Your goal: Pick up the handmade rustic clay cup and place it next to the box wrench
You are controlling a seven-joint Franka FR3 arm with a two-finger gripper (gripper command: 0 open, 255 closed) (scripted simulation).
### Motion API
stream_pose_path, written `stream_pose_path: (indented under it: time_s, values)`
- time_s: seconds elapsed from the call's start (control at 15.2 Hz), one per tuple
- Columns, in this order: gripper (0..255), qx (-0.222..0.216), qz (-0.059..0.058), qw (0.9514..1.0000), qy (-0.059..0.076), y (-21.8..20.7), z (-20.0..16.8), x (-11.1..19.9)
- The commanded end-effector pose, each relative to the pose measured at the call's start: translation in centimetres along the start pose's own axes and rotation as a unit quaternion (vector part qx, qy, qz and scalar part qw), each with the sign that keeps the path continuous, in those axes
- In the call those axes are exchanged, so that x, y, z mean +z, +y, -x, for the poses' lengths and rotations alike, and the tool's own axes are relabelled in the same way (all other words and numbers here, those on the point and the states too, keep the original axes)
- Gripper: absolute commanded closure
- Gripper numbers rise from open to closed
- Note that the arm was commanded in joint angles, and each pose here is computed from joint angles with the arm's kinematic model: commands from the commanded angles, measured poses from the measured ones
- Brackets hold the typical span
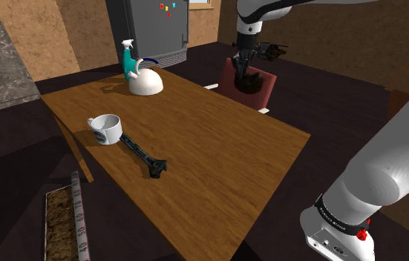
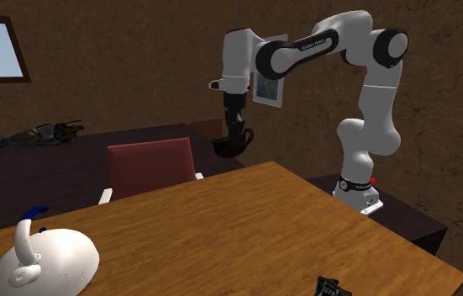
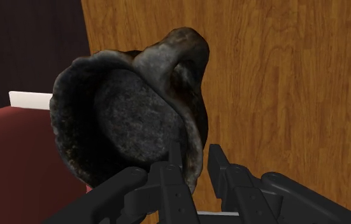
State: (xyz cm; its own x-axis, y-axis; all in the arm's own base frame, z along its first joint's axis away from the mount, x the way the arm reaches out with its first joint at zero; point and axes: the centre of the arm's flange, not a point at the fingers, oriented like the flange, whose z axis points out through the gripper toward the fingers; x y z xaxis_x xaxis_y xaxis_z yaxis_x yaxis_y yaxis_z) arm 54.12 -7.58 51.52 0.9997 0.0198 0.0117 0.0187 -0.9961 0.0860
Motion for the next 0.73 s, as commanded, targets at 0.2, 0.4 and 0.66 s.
stream_pose_path:
  time_s: [0.2, 0.4, 0.66]
  values:
    - [255, 0.0, 0.0, 1.0, 0.001, -6.5, -0.4, -0.6]
    - [255, 0.0, 0.0, 1.0, 0.001, -10.4, -0.7, -0.9]
    - [255, 0.0, 0.0, 1.0, 0.001, -15.6, -1.2, -1.4]
